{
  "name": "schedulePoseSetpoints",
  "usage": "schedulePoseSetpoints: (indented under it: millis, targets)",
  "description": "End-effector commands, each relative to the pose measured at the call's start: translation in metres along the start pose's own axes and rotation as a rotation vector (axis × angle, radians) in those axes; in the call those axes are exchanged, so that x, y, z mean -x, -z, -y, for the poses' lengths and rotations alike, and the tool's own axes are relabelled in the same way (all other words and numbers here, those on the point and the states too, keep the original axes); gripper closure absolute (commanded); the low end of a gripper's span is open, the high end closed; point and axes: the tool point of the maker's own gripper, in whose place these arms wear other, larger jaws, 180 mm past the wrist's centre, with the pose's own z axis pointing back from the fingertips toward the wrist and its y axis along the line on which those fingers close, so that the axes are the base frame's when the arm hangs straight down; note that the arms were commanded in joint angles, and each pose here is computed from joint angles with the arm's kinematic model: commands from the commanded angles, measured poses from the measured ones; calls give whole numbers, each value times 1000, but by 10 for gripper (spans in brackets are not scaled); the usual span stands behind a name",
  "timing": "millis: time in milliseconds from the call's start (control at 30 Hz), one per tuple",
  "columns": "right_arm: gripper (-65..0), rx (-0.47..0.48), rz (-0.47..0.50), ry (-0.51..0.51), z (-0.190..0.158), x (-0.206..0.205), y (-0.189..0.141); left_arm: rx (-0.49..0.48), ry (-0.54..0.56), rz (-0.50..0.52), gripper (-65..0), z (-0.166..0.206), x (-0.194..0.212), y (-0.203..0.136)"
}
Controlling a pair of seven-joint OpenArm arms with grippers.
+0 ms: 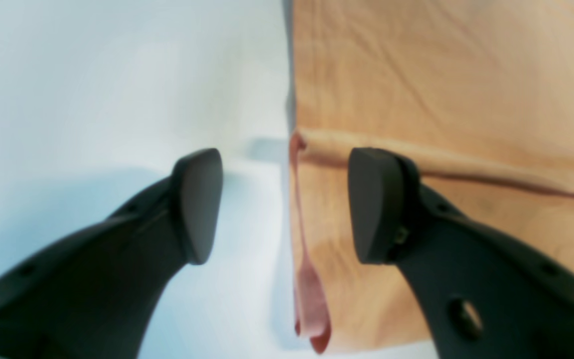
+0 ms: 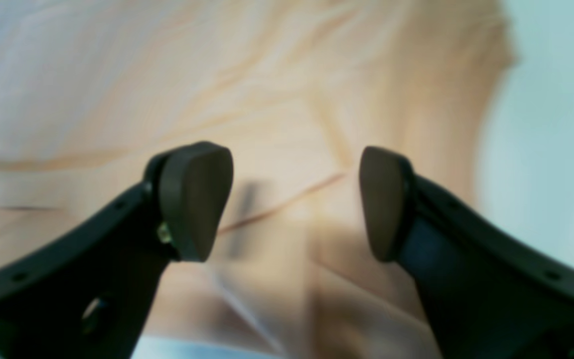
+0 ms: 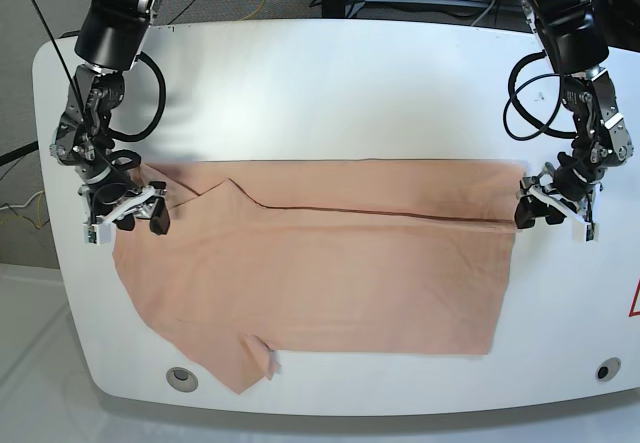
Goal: Fold the T-shirt properly
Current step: 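Open both grippers and release the folded edge onto the shirt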
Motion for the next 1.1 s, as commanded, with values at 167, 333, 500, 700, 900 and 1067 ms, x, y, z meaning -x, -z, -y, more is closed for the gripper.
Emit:
schedulePoseSetpoints:
  millis: [167,333,500,700,900,1067]
  targets:
    - [-413,63,94,-65,24,-35,-28,-10,85,111,-359,-3,-41,-19]
    - [-407,84,78,-81,25,-26,-46,43,173,114,-346,15,-40,-30]
    - [-412,77,71,-55,19,-7,-58,90,214,125,-326,27,-37,-46]
    - [-422,67,75,4,12,17,-72,99,198,136,-299,25,-26,-70]
    - [-433,64,64,58,14,36,-83,77,178,146,-324,20,-17,-86]
    - [-444,73,55,92,21,47,-90,63,161,126,-365,17,-3,-93]
